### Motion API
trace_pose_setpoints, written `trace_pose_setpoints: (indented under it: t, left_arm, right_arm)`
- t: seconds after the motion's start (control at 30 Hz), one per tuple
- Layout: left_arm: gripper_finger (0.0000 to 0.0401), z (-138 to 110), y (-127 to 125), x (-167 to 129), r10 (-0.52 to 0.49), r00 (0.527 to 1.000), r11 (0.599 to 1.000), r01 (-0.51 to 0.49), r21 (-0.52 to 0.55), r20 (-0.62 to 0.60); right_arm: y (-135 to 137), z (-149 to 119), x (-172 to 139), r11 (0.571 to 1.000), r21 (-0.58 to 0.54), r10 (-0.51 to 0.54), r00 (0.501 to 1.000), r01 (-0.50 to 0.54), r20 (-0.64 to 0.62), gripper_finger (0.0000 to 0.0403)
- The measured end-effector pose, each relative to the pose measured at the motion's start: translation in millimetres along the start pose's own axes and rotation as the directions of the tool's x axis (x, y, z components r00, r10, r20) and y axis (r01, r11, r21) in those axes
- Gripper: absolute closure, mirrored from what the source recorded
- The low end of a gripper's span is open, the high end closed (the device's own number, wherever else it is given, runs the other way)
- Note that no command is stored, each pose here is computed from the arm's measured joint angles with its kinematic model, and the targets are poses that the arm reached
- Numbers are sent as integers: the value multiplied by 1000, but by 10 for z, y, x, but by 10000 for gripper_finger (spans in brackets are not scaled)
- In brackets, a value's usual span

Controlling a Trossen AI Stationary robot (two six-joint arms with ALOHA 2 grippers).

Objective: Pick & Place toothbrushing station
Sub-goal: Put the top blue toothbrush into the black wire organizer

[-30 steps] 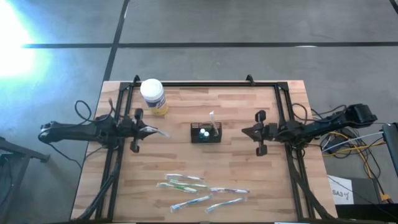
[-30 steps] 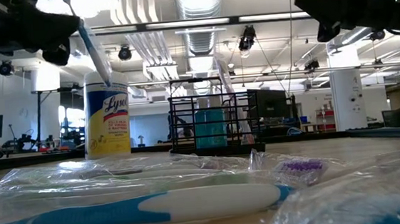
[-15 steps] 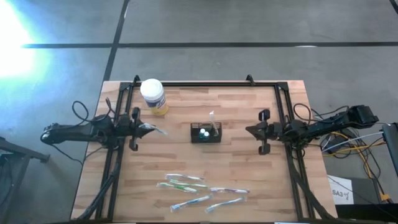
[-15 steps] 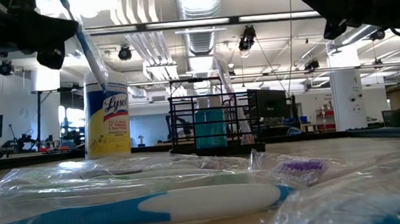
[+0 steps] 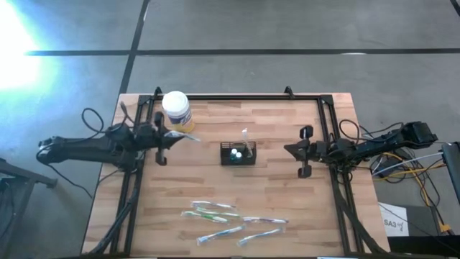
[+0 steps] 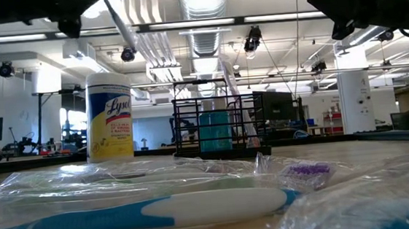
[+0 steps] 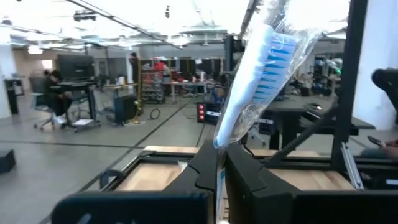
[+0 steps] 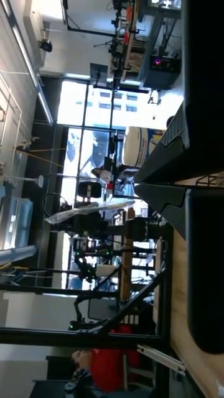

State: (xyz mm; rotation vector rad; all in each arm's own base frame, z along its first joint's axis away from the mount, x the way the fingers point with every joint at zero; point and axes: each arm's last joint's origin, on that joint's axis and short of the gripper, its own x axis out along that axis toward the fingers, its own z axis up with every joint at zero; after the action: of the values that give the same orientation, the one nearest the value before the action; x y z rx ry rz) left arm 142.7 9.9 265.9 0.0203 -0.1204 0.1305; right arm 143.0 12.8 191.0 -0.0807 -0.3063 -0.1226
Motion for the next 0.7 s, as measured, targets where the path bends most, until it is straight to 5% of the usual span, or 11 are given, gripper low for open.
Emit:
trace_pose_setpoints:
  t: [0.7]
  left_arm:
    - [390, -460, 236, 850, -5, 988, 998, -6, -70, -153]
  right_arm:
    - [1, -7, 1, 1000, -17, 1, 1000, -1, -6, 394]
